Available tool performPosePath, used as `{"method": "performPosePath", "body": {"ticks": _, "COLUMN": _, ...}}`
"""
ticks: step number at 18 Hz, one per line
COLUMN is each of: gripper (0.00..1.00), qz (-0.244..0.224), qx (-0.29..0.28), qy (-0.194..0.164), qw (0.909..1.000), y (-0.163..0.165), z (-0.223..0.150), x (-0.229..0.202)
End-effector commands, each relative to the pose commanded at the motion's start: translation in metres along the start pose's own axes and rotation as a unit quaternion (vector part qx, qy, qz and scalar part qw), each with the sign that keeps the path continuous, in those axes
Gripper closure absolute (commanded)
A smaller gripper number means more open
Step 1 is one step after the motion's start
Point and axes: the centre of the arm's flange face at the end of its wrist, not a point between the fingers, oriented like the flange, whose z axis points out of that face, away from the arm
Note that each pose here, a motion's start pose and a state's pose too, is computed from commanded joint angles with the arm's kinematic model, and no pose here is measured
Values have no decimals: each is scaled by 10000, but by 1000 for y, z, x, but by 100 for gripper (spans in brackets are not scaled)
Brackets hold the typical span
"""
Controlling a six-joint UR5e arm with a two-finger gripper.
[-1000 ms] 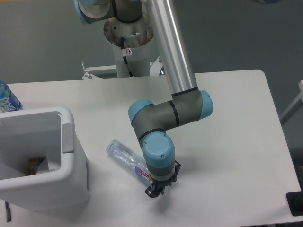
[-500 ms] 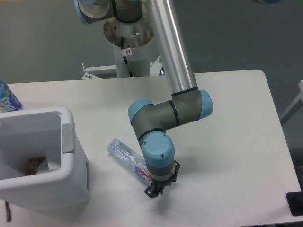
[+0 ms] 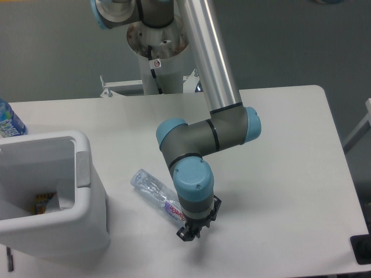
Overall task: Place the trash in the trash can
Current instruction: 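Lower the gripper around the bottle cap and close on it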
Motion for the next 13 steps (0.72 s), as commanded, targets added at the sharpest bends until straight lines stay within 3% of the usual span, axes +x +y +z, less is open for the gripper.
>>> {"method": "performPosePath", "body": {"ticks": 6, "gripper": 80, "qz": -9, "qx": 119, "qy": 192, "qw": 9997, "y": -2, "z": -23, "x": 1}}
{"method": "performPosePath", "body": {"ticks": 13, "gripper": 80, "qz": -52, "qx": 474, "qy": 493, "qw": 9976, "y": -14, "z": -77, "x": 1}}
